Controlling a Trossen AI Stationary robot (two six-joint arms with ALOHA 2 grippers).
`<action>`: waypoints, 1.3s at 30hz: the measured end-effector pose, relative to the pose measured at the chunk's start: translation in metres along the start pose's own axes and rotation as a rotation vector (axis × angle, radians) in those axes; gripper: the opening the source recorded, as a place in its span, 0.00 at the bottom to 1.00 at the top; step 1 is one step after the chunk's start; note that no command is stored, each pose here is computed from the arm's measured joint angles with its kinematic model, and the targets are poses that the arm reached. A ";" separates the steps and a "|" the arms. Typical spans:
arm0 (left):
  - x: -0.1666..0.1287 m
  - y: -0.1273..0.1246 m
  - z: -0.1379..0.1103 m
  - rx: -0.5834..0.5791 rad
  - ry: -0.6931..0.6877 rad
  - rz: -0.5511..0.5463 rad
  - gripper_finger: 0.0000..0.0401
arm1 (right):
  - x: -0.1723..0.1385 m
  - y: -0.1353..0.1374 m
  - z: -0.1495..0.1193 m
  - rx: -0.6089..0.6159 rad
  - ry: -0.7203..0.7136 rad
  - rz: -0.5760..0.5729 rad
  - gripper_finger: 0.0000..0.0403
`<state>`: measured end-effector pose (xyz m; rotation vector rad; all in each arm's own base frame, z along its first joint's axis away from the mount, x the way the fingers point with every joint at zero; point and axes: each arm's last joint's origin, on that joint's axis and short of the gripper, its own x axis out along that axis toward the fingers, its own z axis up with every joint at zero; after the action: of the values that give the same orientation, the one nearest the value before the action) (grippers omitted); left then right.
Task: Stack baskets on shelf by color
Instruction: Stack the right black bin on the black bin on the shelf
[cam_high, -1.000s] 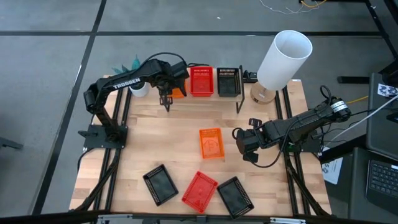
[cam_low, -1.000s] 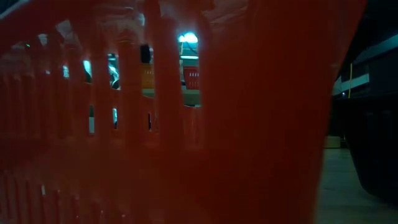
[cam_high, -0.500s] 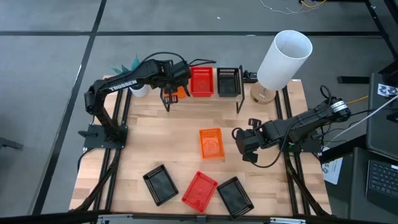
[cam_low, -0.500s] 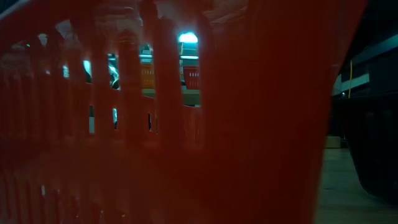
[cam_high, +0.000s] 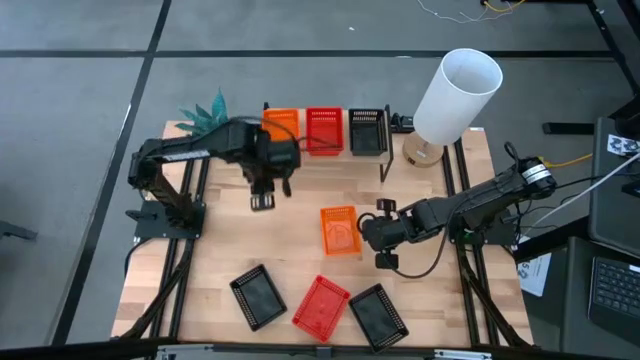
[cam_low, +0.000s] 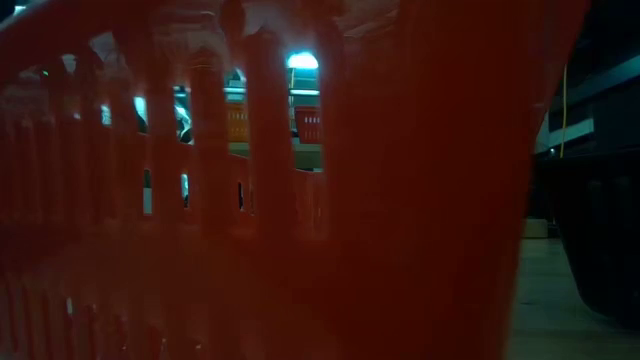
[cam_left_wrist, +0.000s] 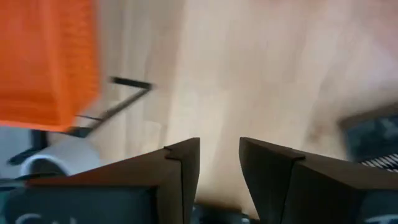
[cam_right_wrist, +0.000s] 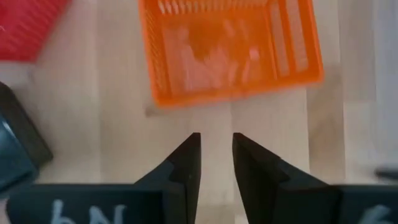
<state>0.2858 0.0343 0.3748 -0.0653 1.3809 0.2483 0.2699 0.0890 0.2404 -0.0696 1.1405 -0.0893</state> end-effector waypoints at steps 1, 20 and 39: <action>0.003 -0.007 -0.001 0.005 0.007 -0.005 0.26 | 0.000 -0.001 -0.003 0.020 0.028 -0.009 0.23; 0.071 -0.067 -0.021 0.141 0.112 0.095 0.26 | -0.020 0.119 -0.030 -0.136 -0.035 0.546 0.23; 0.073 -0.072 -0.012 0.101 0.011 0.070 0.26 | 0.035 0.216 -0.062 -0.232 0.168 0.475 0.23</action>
<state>0.3014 -0.0279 0.2940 0.0658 1.4058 0.2367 0.2356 0.2995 0.1607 0.0049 1.3044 0.4676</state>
